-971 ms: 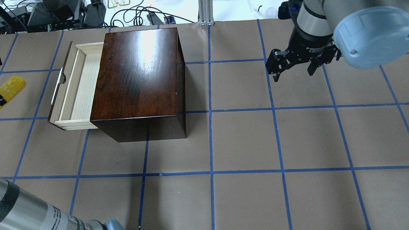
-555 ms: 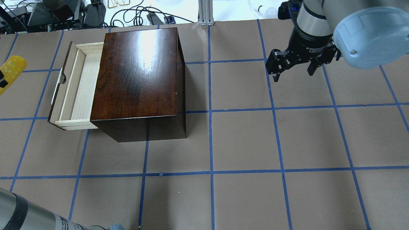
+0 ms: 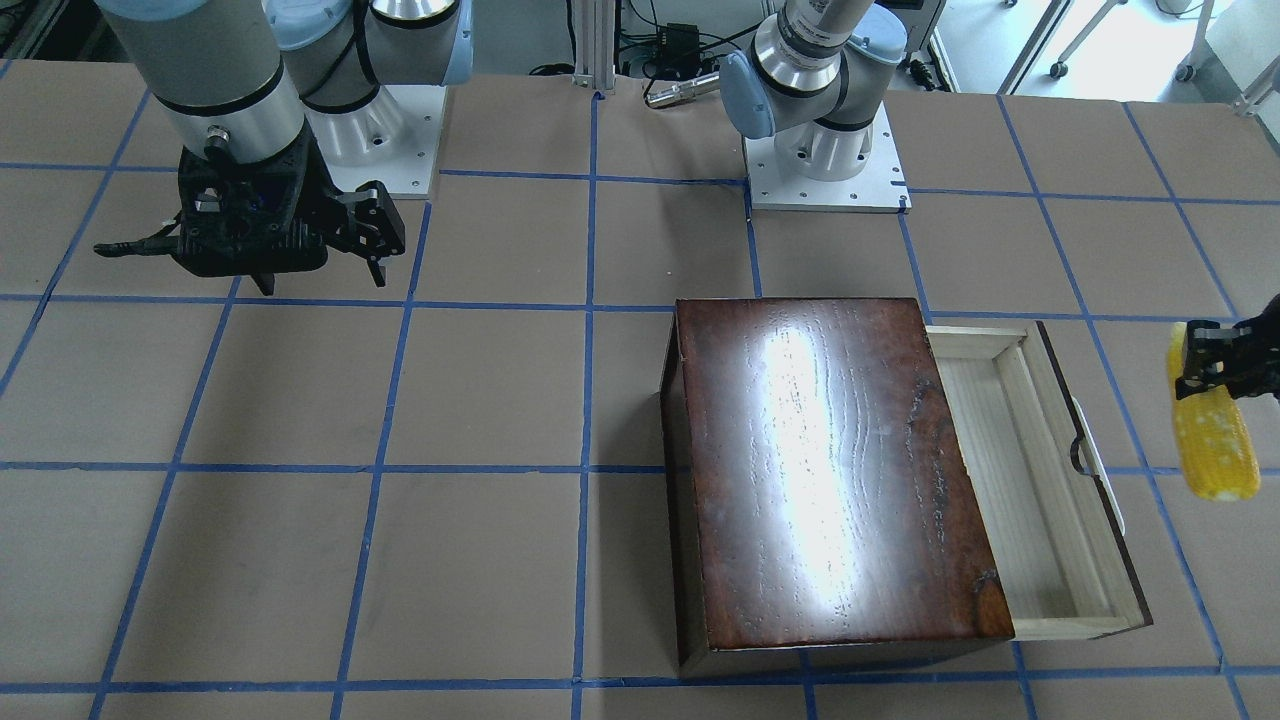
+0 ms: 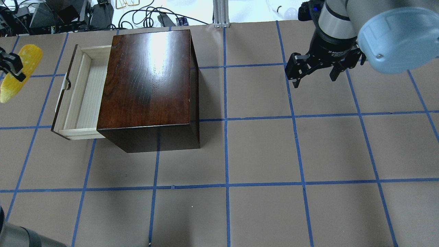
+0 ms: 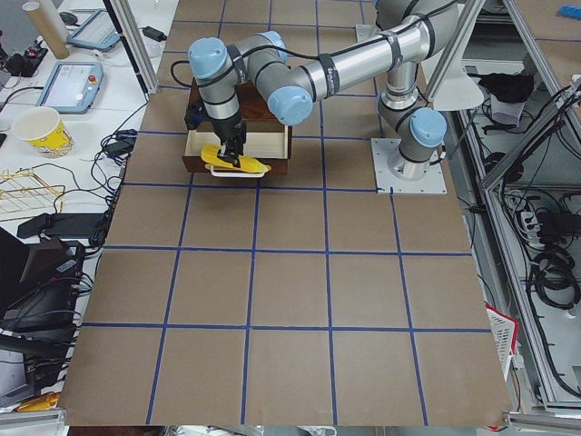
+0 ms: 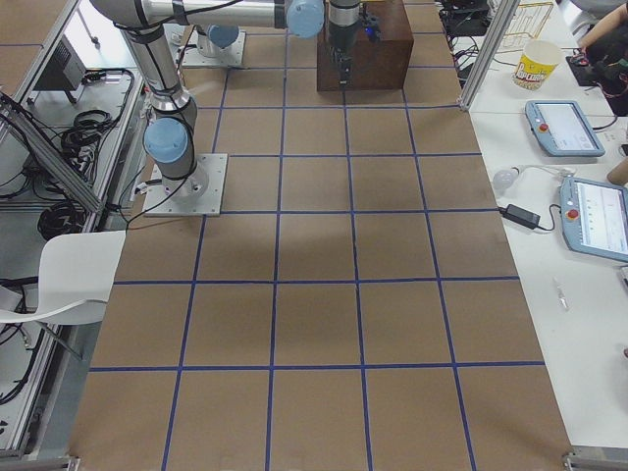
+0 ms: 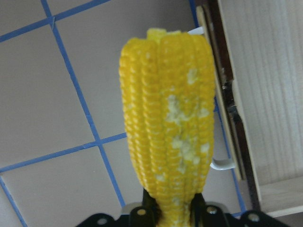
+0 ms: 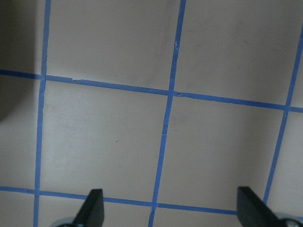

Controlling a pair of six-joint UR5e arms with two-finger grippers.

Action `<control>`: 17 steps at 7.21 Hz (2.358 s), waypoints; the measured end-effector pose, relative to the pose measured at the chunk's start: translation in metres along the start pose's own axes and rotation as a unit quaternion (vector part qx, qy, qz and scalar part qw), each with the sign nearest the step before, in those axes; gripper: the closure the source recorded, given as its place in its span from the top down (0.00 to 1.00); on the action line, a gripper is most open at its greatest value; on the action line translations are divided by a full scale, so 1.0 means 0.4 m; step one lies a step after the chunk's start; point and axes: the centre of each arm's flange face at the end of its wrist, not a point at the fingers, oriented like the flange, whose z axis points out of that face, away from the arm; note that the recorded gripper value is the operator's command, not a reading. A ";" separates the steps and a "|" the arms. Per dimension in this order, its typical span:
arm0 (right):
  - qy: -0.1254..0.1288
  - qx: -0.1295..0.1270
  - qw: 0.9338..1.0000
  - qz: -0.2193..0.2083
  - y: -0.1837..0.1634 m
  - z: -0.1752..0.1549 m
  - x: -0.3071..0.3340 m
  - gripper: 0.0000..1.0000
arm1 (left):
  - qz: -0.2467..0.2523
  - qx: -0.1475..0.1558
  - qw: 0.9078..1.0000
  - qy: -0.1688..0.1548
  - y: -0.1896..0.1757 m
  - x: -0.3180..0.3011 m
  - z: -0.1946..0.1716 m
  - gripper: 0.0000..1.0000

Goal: Open drawer and put corn inside
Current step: 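Lift the corn and carry it over the open drawer, then lower the corn into the drawer and open the left gripper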

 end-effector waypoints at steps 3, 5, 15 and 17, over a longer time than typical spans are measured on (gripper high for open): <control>0.000 0.000 1.000 0.001 0.000 0.000 0.003 1.00 | -0.051 -0.002 0.998 0.042 -0.066 0.162 0.026 0.00; 0.000 0.000 1.000 0.001 0.000 0.000 0.002 1.00 | -0.054 -0.019 0.997 0.054 -0.082 0.215 0.085 0.00; 0.000 0.000 1.000 0.001 0.000 0.000 0.003 1.00 | -0.091 -0.027 0.993 0.074 -0.161 0.182 0.241 0.44; 0.000 0.000 1.000 0.001 0.000 0.000 0.002 1.00 | -0.092 -0.029 0.992 0.081 -0.166 0.183 0.257 0.76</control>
